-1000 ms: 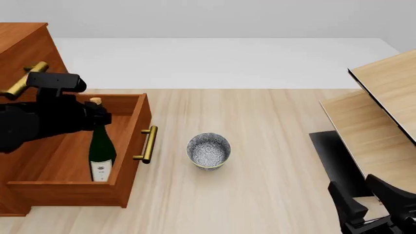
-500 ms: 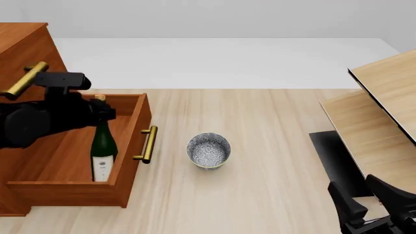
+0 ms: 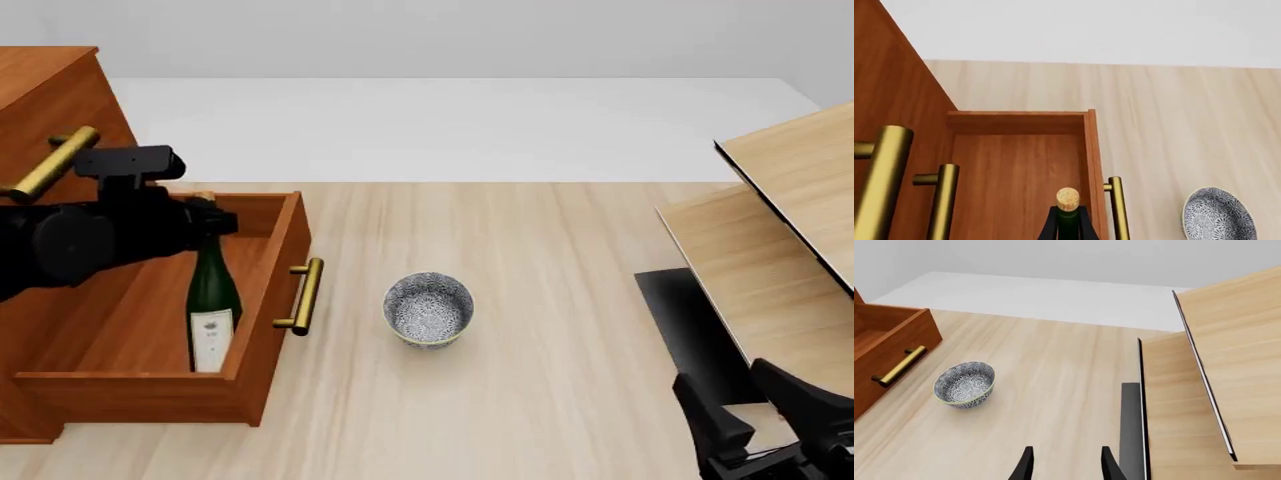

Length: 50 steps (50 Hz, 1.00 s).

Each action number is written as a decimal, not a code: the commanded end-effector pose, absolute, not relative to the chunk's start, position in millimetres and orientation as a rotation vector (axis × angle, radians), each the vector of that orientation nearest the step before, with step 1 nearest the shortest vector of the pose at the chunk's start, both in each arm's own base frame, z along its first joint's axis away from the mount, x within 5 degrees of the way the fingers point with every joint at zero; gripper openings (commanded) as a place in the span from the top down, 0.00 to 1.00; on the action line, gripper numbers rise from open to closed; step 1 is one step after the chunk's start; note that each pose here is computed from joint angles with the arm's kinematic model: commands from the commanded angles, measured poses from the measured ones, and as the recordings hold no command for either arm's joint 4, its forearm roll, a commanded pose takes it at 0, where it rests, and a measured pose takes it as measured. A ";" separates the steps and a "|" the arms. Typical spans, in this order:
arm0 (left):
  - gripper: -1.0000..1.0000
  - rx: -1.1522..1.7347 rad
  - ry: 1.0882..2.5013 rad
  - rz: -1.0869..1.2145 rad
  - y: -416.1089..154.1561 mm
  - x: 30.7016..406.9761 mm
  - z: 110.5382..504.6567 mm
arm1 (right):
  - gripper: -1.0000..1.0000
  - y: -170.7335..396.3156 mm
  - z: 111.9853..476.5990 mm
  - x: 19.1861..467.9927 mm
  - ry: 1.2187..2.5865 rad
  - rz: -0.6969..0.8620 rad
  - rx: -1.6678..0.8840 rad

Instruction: Put the wine bottle in the bottom drawer of the cabinet.

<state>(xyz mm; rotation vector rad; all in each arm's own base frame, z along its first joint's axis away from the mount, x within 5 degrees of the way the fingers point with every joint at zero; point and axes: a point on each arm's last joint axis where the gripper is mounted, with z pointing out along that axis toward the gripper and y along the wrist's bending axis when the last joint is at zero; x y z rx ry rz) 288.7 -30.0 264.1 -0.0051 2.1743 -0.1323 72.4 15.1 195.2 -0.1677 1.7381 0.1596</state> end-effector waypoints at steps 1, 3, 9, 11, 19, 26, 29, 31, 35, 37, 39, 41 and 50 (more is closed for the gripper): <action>1.00 0.085 2.302 -0.051 -25.0 287.0 225.6 | 0.00 15.1 195.1 72.6 1.739 0.160 -0.167; 1.00 0.087 2.305 -0.048 -24.5 288.0 223.6 | 0.00 15.2 195.1 73.0 1.740 0.160 -0.167; 1.00 0.086 2.312 -0.038 -21.8 293.1 218.2 | 0.00 15.4 195.2 73.8 1.741 0.159 -0.168; 1.00 0.089 2.314 -0.040 -23.0 294.4 217.7 | 0.00 15.1 195.1 73.4 1.741 0.157 -0.166; 1.00 0.103 2.311 -0.025 -20.9 303.4 218.6 | 0.00 14.8 194.7 71.9 1.742 0.157 -0.166; 1.00 0.107 2.315 -0.022 -21.1 309.9 216.6 | 0.00 14.7 194.6 71.4 1.743 0.157 -0.167; 1.00 0.108 2.314 -0.020 -20.8 313.2 216.5 | 0.00 14.8 194.5 71.9 1.745 0.154 -0.170; 1.00 0.111 2.314 -0.015 -19.7 315.0 216.2 | 0.00 14.8 194.5 72.3 1.745 0.154 -0.169; 1.00 0.114 2.317 -0.019 -21.5 316.7 214.2 | 0.00 14.9 194.5 72.4 1.745 0.153 -0.171; 1.00 0.119 2.319 -0.015 -20.9 317.6 212.3 | 0.00 14.7 194.4 71.9 1.746 0.154 -0.169; 1.00 0.112 2.322 -0.014 -19.9 319.6 210.6 | 0.00 14.7 194.3 71.6 1.746 0.153 -0.170; 1.00 0.110 2.324 -0.020 -21.5 320.0 208.8 | 0.00 14.8 194.3 71.6 1.746 0.154 -0.172; 1.00 0.113 2.332 -0.015 -20.7 324.7 201.3 | 0.00 14.8 194.1 71.8 1.748 0.153 -0.173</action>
